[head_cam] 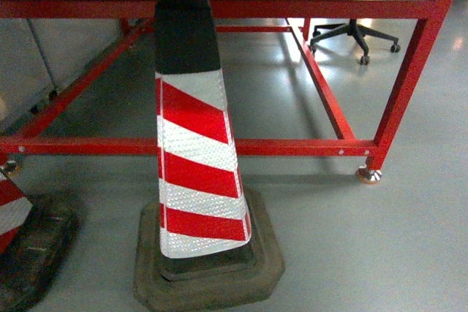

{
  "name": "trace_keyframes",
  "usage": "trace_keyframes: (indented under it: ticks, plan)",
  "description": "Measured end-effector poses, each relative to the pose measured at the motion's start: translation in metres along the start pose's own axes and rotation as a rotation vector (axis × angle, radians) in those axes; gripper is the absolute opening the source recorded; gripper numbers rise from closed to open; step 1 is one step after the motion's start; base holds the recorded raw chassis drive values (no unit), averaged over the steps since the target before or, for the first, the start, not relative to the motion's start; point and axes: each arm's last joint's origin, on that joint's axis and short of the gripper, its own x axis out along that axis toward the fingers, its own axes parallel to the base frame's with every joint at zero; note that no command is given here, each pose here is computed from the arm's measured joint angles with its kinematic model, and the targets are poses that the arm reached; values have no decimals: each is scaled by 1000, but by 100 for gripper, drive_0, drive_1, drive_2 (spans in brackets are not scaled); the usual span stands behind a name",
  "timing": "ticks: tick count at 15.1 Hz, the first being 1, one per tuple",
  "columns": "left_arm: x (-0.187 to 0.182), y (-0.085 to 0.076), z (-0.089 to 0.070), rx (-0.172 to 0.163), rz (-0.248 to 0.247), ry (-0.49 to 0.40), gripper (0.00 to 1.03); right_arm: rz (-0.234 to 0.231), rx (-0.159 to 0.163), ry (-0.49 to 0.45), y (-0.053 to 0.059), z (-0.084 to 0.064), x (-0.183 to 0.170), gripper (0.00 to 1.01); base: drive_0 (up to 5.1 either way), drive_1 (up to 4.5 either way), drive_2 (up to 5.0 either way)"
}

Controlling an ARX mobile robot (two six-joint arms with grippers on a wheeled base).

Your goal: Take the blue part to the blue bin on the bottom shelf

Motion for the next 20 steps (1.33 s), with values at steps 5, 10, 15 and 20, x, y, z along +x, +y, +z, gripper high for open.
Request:
trace_keyframes:
  ticks: [5, 10, 15, 20]
  plan:
    - [0, 0, 0, 0, 2, -1, 98, 2, -2, 0, 0, 0, 0, 98, 0, 0, 0]
    - [0, 0, 0, 0, 2, -1, 98, 1, -2, 0, 0, 0, 0, 98, 0, 0, 0]
    - [0, 0, 0, 0, 2, -2, 98, 0, -1, -2, 0, 0, 0, 98, 0, 0, 0]
    - [0, 0, 0, 1, 0, -4, 98, 0, 0, -3, 0, 0, 0, 98, 0, 0, 0]
